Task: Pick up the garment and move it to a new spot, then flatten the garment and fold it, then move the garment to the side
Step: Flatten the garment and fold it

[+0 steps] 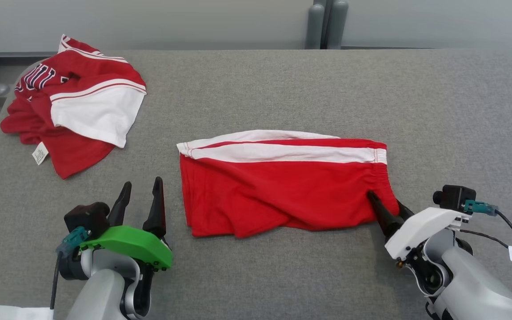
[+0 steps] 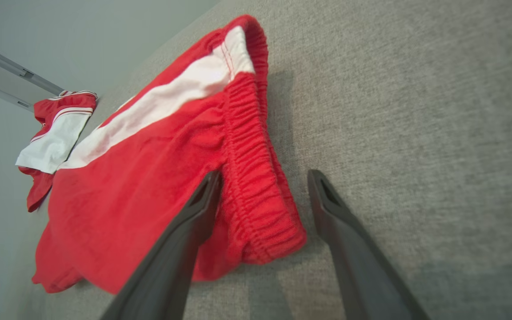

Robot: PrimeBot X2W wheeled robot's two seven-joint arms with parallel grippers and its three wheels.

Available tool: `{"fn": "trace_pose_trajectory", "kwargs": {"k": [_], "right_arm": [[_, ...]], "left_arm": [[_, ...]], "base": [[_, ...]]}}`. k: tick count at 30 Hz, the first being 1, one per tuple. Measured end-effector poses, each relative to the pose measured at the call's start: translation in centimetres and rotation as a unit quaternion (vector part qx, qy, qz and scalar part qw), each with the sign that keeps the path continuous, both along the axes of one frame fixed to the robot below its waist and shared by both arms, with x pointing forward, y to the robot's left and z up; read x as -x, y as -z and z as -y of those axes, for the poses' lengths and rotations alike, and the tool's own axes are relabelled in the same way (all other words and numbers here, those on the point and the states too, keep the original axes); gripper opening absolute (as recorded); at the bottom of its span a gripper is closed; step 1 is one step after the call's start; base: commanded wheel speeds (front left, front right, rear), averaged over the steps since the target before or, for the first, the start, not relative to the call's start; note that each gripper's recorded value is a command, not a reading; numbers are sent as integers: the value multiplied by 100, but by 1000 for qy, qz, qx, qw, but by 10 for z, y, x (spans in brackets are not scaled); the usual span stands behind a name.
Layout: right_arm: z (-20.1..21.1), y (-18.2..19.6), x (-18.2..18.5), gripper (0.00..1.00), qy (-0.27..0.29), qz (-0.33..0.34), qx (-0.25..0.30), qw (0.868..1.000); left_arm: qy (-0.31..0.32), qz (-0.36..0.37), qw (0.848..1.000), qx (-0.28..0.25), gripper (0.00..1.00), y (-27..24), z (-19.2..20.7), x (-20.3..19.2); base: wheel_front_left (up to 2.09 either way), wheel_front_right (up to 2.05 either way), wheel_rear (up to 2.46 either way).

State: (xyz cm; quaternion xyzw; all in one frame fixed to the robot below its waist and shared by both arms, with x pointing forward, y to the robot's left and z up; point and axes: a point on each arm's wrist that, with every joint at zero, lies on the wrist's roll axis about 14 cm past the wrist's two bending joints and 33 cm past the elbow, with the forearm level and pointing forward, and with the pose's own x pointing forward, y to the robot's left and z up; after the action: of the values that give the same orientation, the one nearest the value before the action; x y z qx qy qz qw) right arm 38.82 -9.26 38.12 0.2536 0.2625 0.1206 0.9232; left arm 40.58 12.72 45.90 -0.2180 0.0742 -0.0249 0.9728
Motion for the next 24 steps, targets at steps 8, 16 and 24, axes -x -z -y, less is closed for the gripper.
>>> {"fn": "trace_pose_trajectory", "kwargs": {"k": [8,16,24], "right_arm": [[-23,0,-7,27,-18,-13,-22,1000],[-12,-12,-20,0,16,10,-40,999],[-3,-23,-20,0,23,32,-38,998]], "left_arm": [[-33,-3,999,-8,100,2,-23,8],[-42,10,999,-4,100,-6,-28,10],[-41,10,999,-6,100,-6,-27,13]], "base": [[0,0,0],[0,0,0],[0,0,0]]}}
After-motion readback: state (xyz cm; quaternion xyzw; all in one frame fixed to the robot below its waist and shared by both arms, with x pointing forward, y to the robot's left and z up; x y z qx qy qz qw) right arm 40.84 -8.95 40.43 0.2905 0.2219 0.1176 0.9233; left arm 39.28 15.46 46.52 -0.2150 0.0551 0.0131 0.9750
